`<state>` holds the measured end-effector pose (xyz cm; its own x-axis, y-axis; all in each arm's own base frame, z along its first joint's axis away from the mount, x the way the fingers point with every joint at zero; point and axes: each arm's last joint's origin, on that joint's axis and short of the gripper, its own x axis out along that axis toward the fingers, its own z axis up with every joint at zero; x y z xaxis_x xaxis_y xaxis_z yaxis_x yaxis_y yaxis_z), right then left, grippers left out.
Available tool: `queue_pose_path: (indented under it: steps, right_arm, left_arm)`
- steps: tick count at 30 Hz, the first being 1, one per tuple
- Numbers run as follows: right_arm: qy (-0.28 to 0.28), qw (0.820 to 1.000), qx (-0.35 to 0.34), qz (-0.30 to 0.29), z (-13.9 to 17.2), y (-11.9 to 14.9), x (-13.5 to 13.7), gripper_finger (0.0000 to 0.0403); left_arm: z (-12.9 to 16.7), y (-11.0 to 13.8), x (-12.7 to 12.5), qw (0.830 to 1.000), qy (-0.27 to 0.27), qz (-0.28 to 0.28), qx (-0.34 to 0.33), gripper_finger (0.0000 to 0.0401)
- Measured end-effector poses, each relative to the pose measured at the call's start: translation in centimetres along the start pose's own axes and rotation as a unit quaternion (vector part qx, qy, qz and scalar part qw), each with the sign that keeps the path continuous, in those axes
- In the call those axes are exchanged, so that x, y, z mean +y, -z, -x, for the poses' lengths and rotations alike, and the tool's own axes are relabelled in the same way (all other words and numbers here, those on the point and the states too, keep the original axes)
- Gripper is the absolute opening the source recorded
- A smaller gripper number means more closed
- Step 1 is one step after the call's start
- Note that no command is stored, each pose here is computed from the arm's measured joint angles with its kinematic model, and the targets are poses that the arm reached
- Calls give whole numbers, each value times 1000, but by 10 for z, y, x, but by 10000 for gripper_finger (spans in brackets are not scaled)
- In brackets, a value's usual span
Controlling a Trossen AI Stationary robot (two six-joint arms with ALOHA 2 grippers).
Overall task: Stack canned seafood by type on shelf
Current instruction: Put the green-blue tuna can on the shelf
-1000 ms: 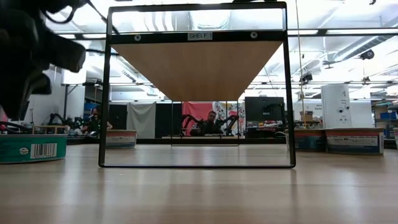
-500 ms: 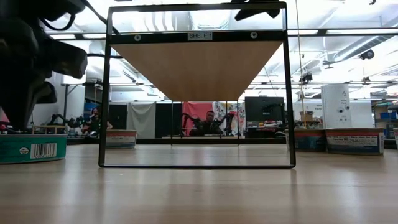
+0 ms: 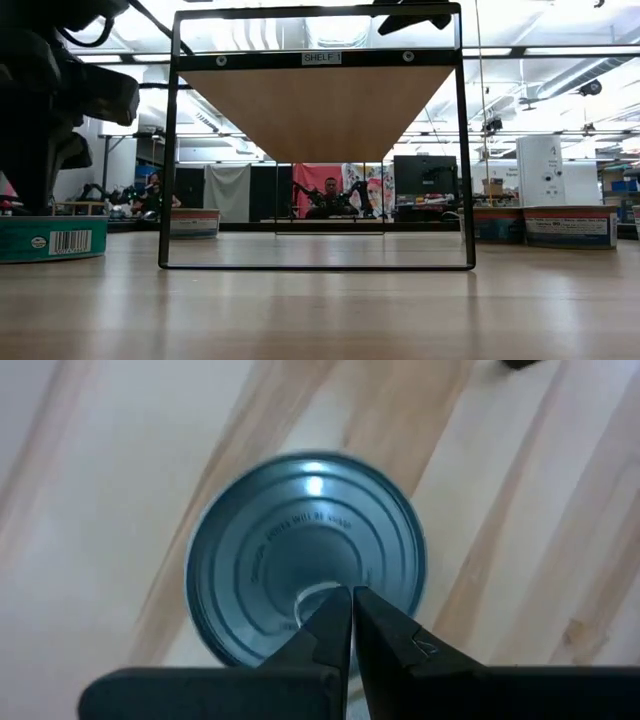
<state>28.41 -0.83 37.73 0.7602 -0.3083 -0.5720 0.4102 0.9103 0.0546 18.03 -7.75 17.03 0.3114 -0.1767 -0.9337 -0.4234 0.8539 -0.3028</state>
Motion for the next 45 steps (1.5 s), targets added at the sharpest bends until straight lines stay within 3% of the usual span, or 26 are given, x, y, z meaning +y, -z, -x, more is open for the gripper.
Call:
queue_pose_path:
  steps: [9,26,38,45]
  right_arm:
    - [0,1000,0,0,0,0,0,194]
    - [0,1000,0,5,0,0,0,195]
    - [-4,1000,2,-2,1,0,0,183]
    - [-24,1000,7,2,6,5,12,170]
  left_arm:
    - [-18,-7,-10,1000,-4,23,4,0]
    - [-22,11,-55,997,33,-70,21,0]
    - [-11,4,-71,996,56,-65,8,0]
    - [10,-1,-87,996,67,-52,26,0]
